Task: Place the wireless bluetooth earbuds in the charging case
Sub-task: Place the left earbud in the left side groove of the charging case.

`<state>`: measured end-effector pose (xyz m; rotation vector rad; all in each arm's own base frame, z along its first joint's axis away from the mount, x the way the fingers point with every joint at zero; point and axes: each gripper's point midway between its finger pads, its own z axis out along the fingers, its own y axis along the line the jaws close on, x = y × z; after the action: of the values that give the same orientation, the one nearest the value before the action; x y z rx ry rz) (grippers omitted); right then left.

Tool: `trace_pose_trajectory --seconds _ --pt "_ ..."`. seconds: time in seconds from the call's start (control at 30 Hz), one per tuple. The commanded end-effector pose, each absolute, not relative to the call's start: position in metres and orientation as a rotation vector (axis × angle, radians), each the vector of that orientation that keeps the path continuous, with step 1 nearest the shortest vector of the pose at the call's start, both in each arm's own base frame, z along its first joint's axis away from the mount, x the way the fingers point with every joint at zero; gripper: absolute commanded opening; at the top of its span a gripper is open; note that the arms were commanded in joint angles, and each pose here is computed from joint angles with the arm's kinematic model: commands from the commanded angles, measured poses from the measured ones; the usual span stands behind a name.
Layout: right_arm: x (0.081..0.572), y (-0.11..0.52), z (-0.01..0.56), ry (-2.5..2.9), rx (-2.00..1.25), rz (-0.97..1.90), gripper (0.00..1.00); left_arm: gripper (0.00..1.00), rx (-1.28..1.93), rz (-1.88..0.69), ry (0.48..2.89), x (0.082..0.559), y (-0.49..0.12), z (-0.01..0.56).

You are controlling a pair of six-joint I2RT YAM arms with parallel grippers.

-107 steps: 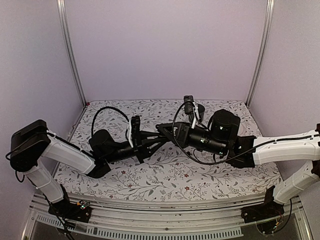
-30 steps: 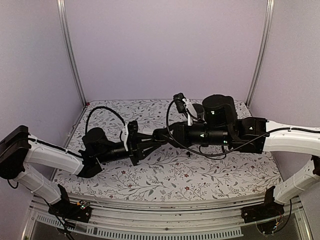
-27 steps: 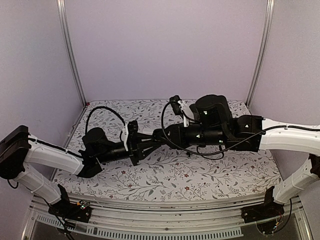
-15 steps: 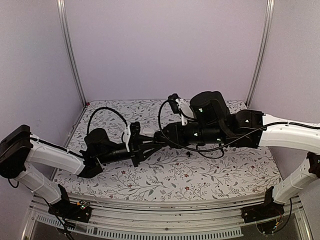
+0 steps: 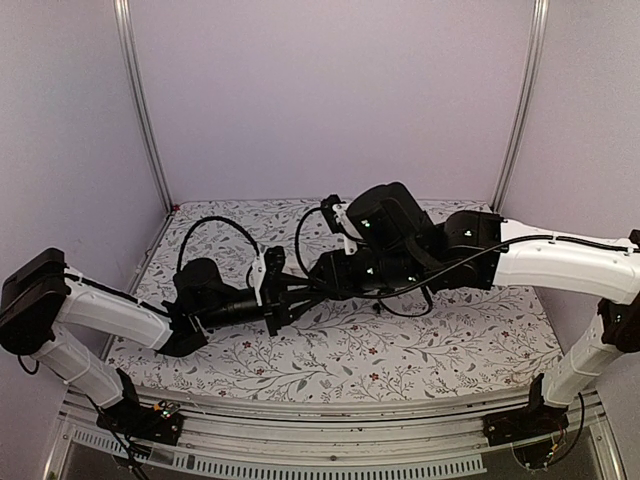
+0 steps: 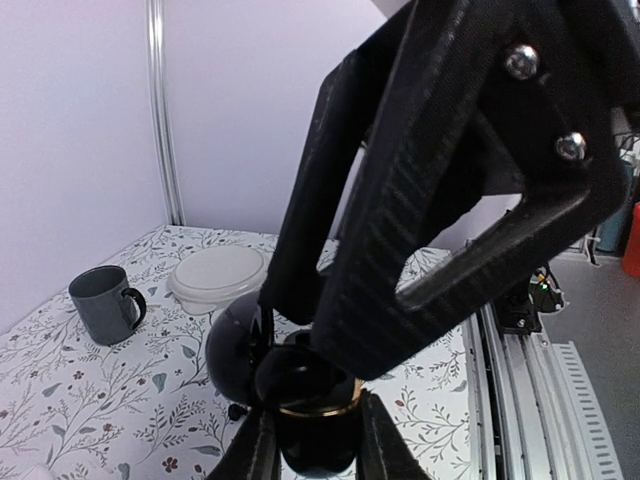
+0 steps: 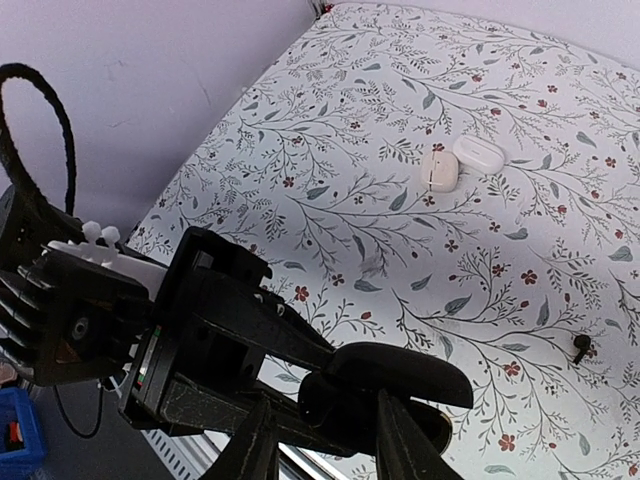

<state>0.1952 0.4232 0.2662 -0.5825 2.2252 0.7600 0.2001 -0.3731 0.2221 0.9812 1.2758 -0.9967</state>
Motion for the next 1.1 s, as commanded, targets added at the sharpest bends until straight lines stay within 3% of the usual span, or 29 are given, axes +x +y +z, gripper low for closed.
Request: trace_pose_trajectory --seconds 0.0,1.07 --pt "0.199 0.423 0.27 2.235 -0.559 0.711 0.35 0.0 0.971 -1.0 1.28 0.202 -0.376 0.224" --pt "0.207 0.431 0.257 2.278 -0.548 0.596 0.32 0.0 0.979 -0.997 1.296 0.203 -0.377 0.223"
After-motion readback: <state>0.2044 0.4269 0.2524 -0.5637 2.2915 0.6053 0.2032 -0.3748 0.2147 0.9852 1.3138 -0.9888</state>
